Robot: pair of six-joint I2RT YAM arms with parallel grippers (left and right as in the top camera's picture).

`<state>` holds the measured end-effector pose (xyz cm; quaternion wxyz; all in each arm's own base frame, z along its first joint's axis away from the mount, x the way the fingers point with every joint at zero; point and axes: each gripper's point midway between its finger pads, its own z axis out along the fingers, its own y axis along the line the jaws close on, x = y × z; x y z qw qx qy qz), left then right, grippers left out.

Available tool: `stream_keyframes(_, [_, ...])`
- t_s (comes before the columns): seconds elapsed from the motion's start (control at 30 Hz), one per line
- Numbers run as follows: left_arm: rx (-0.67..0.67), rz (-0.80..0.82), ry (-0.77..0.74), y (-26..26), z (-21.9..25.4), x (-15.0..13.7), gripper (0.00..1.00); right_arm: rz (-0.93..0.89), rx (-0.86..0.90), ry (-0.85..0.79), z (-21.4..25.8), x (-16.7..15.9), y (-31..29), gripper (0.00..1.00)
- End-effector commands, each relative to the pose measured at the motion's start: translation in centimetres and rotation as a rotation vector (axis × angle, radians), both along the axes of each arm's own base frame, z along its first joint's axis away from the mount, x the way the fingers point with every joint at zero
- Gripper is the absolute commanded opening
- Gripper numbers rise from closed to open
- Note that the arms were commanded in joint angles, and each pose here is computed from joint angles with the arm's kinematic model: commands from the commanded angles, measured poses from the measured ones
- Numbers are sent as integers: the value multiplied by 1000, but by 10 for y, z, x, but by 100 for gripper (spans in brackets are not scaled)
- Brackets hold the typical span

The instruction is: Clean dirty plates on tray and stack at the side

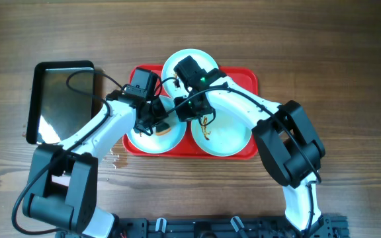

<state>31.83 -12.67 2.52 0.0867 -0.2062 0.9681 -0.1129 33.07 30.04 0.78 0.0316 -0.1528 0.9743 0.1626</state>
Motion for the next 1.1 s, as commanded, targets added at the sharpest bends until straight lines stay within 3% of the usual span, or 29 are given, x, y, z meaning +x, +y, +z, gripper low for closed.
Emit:
stream_keyframes(0.0, [7, -3, -11, 1, 3, -2, 4, -3, -18, 36, -12, -7, -2, 4])
stream_keyframes(0.37, [35, -3, 46, 4, -21, -6, 4, -7, -19, 38, -12, -7, -2, 4])
stream_keyframes(0.47, [135, 9, 118, 21, -40, -20, 4, -7, -24, 43, -12, -8, -3, 4])
stream_keyframes(0.6, [401, 66, 200, 72, -40, -44, 4, -7, -25, 45, -12, -9, -4, 4])
stream_keyframes(0.67, [452, 90, 214, 83, -38, -49, 4, -7, -25, 45, -12, -9, -4, 4])
stream_keyframes(1.07, [388, 99, 55, 70, 13, -29, 4, -10, -28, 50, -12, -10, -4, 4])
